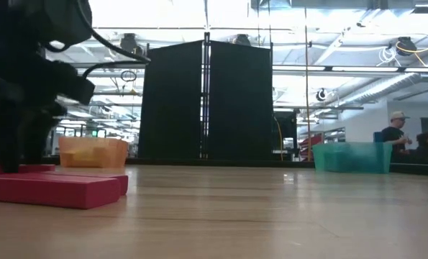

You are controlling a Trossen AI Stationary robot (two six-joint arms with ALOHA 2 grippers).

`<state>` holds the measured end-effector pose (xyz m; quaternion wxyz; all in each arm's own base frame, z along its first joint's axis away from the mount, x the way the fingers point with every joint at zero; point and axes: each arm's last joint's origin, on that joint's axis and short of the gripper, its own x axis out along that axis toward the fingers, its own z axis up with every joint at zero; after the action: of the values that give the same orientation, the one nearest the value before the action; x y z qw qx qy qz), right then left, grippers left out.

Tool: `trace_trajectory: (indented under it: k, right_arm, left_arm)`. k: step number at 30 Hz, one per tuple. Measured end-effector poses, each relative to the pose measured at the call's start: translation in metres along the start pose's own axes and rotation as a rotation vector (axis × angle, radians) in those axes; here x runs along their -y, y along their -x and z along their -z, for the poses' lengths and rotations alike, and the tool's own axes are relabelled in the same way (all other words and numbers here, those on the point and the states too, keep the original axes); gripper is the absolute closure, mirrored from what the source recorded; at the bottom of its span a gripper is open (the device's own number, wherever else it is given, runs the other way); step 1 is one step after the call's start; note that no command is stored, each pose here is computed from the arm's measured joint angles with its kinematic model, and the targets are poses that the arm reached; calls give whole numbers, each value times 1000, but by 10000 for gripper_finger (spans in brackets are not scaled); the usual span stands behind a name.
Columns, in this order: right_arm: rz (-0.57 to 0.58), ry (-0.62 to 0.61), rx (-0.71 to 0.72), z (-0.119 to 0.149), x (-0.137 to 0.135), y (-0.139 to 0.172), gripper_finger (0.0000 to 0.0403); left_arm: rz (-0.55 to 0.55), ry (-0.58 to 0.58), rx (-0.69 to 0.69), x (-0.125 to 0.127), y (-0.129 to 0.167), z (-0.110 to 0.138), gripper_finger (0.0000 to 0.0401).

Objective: Sort blocks
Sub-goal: Put the red block into the red bin

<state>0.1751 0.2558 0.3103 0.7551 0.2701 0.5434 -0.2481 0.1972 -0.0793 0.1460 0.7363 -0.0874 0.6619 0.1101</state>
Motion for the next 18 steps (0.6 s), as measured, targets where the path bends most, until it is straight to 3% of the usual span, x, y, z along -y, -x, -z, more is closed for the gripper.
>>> trace_trajectory:
  k: [12,15,18]
  right_arm:
    - [1,21,-1,0,0,0,200]
    - [1,23,-1,0,0,0,200]
    - [1,19,-2,0,0,0,200]
  left_arm:
    - [25,31,3,-5,-15,9,149]
    - [27,32,-3,-6,-16,10,183]
    - [33,32,-9,-6,-17,10,248]
